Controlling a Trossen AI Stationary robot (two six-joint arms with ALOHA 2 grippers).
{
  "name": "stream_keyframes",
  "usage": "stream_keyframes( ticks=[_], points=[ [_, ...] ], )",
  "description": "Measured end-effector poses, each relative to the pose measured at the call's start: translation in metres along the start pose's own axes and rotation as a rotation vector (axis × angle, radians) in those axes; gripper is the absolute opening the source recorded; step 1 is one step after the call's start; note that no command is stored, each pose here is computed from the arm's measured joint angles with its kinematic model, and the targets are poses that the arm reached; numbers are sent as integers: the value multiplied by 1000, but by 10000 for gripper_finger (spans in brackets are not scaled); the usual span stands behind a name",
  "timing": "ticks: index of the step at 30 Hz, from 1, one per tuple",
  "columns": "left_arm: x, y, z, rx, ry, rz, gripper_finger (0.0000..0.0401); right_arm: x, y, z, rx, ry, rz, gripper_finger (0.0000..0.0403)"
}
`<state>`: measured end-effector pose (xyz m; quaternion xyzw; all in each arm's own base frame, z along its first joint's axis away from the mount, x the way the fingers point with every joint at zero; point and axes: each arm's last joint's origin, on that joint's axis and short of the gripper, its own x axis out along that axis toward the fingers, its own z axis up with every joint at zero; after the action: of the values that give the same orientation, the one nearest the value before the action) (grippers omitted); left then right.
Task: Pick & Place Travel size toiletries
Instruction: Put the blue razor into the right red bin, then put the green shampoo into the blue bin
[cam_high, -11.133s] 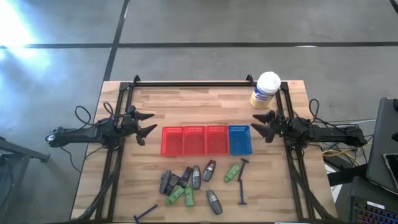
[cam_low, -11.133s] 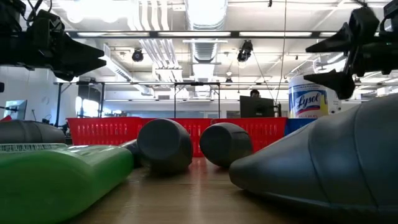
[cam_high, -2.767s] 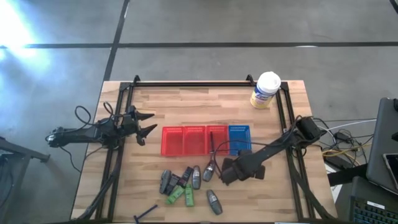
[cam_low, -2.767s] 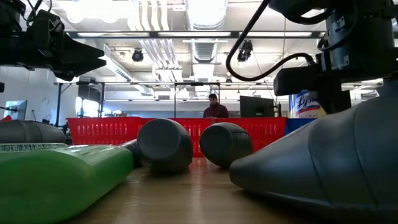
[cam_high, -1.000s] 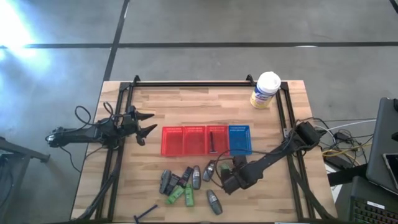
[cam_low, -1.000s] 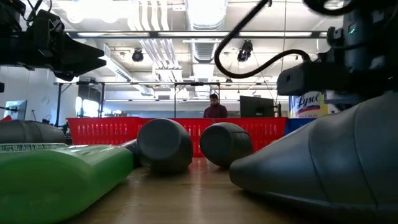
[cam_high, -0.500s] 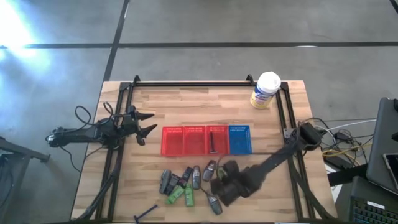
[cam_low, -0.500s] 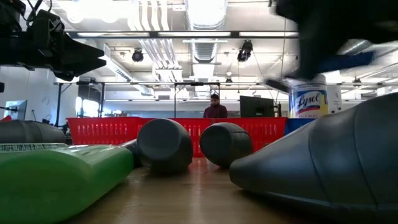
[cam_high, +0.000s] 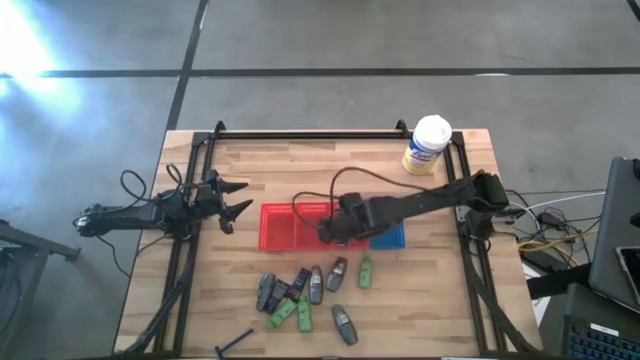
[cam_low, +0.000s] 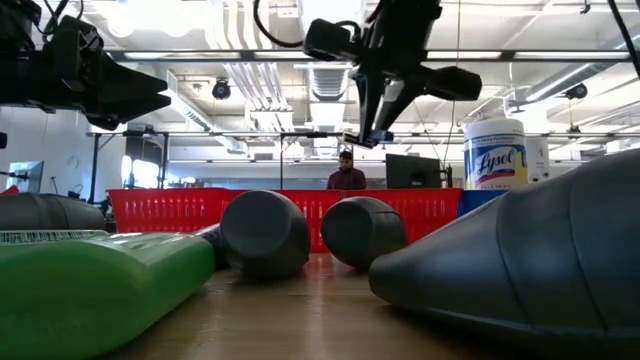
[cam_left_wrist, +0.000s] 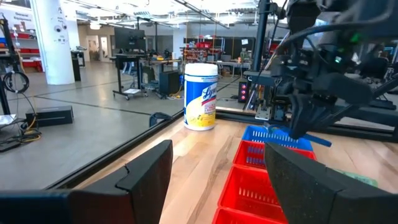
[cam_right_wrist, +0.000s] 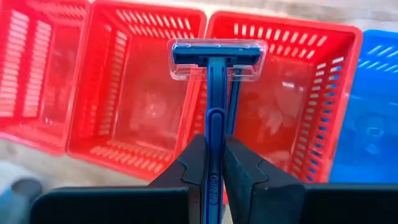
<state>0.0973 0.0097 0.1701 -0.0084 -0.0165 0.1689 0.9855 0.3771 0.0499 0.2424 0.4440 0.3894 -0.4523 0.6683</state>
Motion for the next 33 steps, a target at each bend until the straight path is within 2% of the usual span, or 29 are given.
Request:
stream_keyframes(
  ticks=[4,8,20,33],
  points=[
    [0,0,0,0,0,0,259,19,-9,14,-29,98,-58,29],
    [0,0,0,0,0,0,259,38,-21,15,-23,117,-123,30],
    [0,0,0,0,0,0,259,44,-22,26,53,83,-81,58],
    [0,0,0,0,0,0,259,43,-24,25,30,84,-99,179]
  ],
)
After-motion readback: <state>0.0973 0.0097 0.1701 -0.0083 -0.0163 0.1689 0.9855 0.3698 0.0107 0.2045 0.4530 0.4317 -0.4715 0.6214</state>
